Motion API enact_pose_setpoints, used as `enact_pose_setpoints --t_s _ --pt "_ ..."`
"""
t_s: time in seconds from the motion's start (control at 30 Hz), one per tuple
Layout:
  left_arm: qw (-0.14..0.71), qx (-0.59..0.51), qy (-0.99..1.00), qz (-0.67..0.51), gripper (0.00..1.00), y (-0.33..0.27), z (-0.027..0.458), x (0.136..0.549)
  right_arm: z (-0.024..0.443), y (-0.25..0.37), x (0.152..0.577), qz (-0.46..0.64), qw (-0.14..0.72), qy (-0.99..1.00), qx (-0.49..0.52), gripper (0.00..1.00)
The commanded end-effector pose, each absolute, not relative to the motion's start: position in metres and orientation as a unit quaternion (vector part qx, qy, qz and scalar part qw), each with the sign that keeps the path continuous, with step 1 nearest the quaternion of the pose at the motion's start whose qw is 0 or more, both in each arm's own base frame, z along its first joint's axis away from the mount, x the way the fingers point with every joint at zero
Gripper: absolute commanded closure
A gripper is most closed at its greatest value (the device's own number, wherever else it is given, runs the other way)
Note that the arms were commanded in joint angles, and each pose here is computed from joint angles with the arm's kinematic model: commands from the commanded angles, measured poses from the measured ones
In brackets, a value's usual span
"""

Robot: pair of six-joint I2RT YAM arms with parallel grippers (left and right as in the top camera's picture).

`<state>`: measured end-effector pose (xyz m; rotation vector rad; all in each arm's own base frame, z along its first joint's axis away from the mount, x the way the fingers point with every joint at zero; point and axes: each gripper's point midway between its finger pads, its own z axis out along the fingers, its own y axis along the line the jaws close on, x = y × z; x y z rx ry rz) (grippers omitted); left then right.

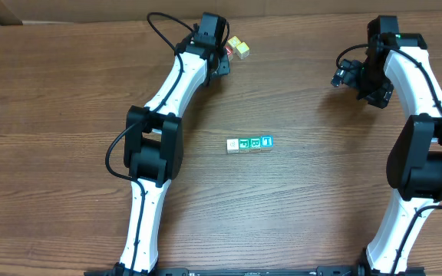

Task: Flip 5 blocks
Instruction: 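Grasp the white tree-picture block in the cluster with the left gripper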

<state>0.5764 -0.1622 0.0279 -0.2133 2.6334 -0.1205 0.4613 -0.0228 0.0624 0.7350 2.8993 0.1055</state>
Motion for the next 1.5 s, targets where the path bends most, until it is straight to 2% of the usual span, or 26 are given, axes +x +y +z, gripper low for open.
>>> enact_pose_setpoints --t_s 0.0,0.27,0.53,0.6,0.63,0.67,1.23,1.37,1.47 --pt "0.259 -0.078 0.962 -0.043 0.61 -0.165 0.035 0.578 0.070 -0.023 0.466 0.036 0.086 0.966 0.241 0.00" --pt "0.274 -0.074 0.957 -0.050 0.69 -0.169 0.049 0.584 0.070 -0.023 0.466 0.036 0.086 0.966 0.241 0.00" --pt "0.271 -0.056 0.960 -0.044 0.74 -0.170 0.049 0.582 0.070 -0.023 0.466 0.036 0.086 0.966 0.241 0.00" --pt "0.270 -0.052 0.960 -0.043 0.71 -0.170 0.049 0.582 0.070 -0.023 0.466 0.036 0.086 0.966 0.241 0.00" --pt "0.270 -0.046 0.961 -0.041 0.63 -0.169 0.049 0.582 0.070 -0.023 0.466 0.036 0.086 0.966 0.241 0.00" --pt "0.269 -0.047 0.961 -0.041 0.62 -0.169 0.049 0.581 0.070 -0.023 0.466 0.036 0.086 0.966 0.241 0.00" --pt "0.258 -0.046 0.964 -0.036 0.62 -0.168 0.033 0.577 0.070 -0.023 0.466 0.036 0.086 0.966 0.241 0.00" --pt "0.268 -0.046 0.961 -0.040 0.72 -0.169 0.035 0.581 0.070 -0.023 0.466 0.036 0.086 0.966 0.241 0.00" --pt "0.267 -0.046 0.962 -0.039 0.68 -0.169 0.035 0.581 0.070 -0.023 0.466 0.036 0.086 0.966 0.241 0.00"
